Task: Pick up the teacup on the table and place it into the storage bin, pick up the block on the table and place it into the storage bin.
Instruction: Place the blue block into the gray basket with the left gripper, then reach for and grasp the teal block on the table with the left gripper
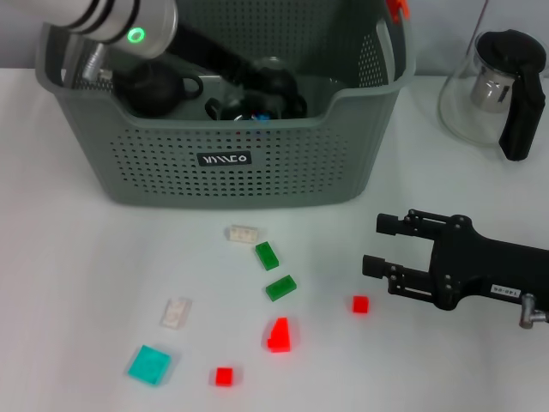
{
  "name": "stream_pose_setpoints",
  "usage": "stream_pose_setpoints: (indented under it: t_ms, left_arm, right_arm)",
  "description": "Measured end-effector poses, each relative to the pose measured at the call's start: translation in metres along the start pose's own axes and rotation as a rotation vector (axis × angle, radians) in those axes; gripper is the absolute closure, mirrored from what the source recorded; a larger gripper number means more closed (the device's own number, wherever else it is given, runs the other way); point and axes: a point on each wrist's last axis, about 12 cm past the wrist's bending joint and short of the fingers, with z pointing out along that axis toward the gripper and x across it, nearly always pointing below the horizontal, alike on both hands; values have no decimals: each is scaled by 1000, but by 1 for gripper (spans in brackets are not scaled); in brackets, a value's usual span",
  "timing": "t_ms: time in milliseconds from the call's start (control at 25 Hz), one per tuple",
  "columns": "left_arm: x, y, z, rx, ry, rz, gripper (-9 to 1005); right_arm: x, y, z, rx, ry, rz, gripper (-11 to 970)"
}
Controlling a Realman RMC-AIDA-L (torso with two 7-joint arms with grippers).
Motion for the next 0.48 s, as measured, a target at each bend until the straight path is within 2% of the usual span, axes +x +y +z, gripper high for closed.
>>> stream_pose_setpoints:
  t_ms: [40, 160, 320, 400, 480]
  left_arm:
    - [0, 0, -4, 6, -12, -2, 425]
    - [5, 2, -33, 36, -122, -33, 201]
    - [33, 6, -77, 148, -272, -74, 204]
    - [59, 10, -93, 241, -315, -89, 206]
    - [85, 13, -99, 312, -326, -81, 208]
  right_arm:
    - [0, 0, 0, 1, 0, 1, 276]
    - [1, 0, -1, 2, 0, 5, 276]
    - [1, 1, -1, 5, -1, 8, 276]
    - [1, 1, -1, 4, -1, 8, 275]
    - [1, 1, -1, 3, -2, 7, 275]
